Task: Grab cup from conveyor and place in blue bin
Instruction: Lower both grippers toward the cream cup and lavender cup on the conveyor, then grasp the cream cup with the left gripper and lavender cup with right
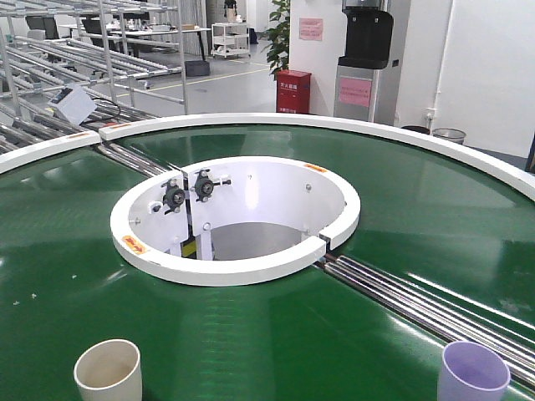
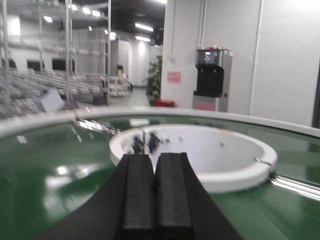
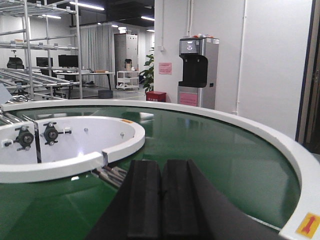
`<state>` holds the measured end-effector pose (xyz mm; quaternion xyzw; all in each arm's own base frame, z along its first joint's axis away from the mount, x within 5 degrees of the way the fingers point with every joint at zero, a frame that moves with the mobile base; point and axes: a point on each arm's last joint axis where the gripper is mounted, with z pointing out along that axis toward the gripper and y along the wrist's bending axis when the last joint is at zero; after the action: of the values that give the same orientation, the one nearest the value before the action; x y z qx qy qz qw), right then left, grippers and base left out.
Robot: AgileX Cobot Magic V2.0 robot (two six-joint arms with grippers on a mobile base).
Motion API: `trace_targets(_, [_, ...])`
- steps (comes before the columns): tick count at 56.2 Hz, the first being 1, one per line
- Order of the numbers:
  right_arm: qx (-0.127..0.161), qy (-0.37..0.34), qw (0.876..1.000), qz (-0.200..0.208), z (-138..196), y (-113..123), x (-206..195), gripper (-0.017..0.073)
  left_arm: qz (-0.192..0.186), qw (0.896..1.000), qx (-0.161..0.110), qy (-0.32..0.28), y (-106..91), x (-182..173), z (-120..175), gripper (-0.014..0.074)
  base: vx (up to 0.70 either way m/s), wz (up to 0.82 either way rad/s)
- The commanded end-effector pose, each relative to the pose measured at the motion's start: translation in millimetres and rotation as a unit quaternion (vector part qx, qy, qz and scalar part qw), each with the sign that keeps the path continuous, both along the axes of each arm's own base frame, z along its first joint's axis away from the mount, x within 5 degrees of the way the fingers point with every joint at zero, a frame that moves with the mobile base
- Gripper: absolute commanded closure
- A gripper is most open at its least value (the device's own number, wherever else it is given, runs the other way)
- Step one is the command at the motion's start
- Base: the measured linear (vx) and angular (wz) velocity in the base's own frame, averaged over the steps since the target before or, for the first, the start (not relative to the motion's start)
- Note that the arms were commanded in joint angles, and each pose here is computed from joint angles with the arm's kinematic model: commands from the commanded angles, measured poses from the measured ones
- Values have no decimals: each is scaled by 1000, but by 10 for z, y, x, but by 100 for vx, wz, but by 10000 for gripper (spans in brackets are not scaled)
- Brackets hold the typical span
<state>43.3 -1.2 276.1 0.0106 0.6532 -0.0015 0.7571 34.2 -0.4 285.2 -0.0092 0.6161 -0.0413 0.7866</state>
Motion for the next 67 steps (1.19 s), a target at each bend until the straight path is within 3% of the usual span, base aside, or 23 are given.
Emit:
trace_targets(1, [-3,-2,1000,-3,432,-5,-12,568,22,997,53,-44,17,-134,506,594,0,0])
trace_targets(7, [-2,37,999,-5,690,-10,133,568,31,998,60,3,30,-39,796,594,0,0])
trace_targets(12, [-2,61,998,-5,744,-11,294,568,30,997,62,44,23,162,872,593,0,0])
trace_targets(20, [-2,117,993,-5,653,-13,551,561,28,989,67,127,11,490,759,584,0,0])
trace_targets(27, [-2,149,989,-4,584,-14,700,536,29,973,71,218,13,715,590,526,0,0])
trace_targets(35, [-7,176,984,-6,520,-18,810,450,30,956,75,282,14,869,453,384,0,0])
trace_targets(48, [-21,207,978,-8,438,-25,937,188,27,939,75,335,1,1087,301,145,0,0])
trace_targets(56, [-23,210,977,-8,416,-26,953,84,14,932,53,358,-37,1241,217,118,0,0])
trace_targets(61, [-23,210,977,-8,412,-26,953,76,3,925,44,378,-73,1408,193,118,0,0])
trace_targets(67, [-23,210,977,-8,412,-26,953,76,-12,919,54,391,-127,1637,272,118,0,0])
